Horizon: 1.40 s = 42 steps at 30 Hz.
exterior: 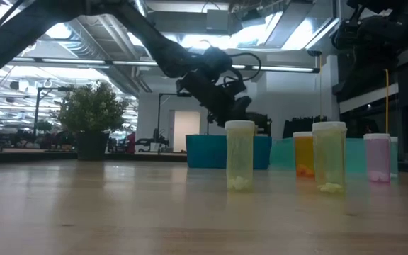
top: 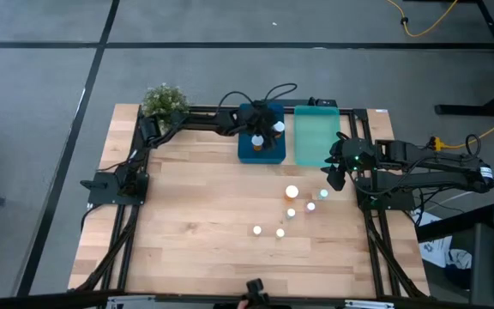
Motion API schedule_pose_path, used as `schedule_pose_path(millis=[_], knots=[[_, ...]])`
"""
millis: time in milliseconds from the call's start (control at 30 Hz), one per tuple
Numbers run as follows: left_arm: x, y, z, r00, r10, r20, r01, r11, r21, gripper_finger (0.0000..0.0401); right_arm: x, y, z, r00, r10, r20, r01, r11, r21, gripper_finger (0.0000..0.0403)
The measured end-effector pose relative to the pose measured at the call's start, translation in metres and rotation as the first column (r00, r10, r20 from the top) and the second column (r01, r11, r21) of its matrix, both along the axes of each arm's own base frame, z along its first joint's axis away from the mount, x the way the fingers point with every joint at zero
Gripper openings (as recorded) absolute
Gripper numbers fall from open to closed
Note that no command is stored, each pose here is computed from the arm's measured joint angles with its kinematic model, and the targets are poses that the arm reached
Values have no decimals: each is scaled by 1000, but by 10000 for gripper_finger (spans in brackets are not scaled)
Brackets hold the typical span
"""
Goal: Pick and place medicine bottles into bin by pill shape (circle, oval)
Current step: Put the large orange medicine bottle into the blue bin
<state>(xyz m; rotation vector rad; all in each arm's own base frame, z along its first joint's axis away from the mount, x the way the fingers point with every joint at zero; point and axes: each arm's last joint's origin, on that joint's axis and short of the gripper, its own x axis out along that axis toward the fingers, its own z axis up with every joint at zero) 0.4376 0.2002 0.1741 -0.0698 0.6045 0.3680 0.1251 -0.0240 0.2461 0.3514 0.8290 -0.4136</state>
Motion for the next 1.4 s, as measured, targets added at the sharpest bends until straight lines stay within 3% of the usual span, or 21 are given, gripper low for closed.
schedule_pose_path(millis=[333,733,1400], knots=[[-2,3,0,1000,-3,-13,3,1000,9,153,0,0,0,1000,1,-1,-1,1000,0,183],[-18,26,-3,999,-33,-25,31,997,-76,153,0,0,0,1000,0,-1,0,1000,0,183],[-22,24,-7,996,-42,-80,32,992,-123,165,0,0,0,1000,0,0,0,1000,0,183]])
